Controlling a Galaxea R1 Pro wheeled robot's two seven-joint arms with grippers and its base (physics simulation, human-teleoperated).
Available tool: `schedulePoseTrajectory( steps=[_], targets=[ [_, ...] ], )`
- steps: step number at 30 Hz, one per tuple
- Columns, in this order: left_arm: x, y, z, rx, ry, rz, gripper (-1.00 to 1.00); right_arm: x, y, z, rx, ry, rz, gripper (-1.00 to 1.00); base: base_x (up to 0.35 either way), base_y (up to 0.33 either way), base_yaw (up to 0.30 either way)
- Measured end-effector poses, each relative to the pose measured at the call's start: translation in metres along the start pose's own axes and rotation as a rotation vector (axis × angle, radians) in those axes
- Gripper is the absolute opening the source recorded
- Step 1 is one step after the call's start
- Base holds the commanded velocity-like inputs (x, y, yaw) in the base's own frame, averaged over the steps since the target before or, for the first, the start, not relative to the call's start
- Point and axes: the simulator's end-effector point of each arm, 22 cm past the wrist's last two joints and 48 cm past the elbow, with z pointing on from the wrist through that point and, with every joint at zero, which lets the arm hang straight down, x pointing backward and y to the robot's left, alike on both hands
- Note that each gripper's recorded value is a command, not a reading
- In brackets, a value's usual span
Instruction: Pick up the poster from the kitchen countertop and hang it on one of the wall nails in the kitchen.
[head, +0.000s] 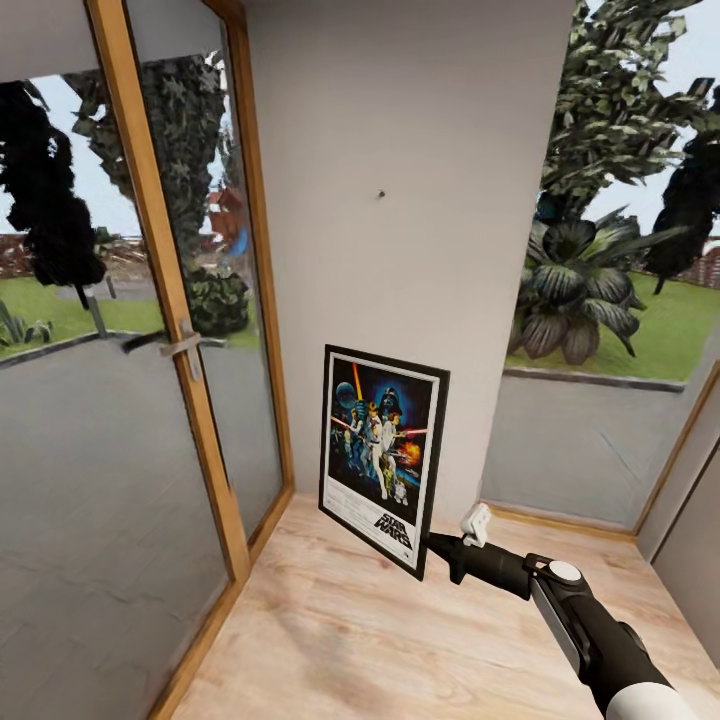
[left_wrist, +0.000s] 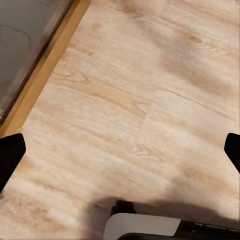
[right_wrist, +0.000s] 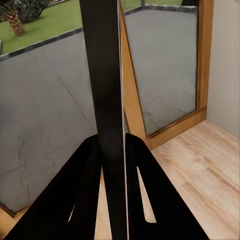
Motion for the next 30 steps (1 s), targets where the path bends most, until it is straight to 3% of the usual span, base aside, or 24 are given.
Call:
schedulePoseTrajectory(
  steps=[12,30],
  targets=[
    [-0.002,0.000,0.000,-0.001,-0.007,0.002,1.00,-0.002,0.001,-0.001,-0.001,-0.002,-0.003,-1.00,0.260,0.145,-0.088],
    [-0.011,-0.001,-0.001,0.003,-0.030,0.002,1.00,-0.011,0.003,-0.003,0.000,-0.014,-0.017,-1.00,0.016,0.001,-0.260]
  ],
)
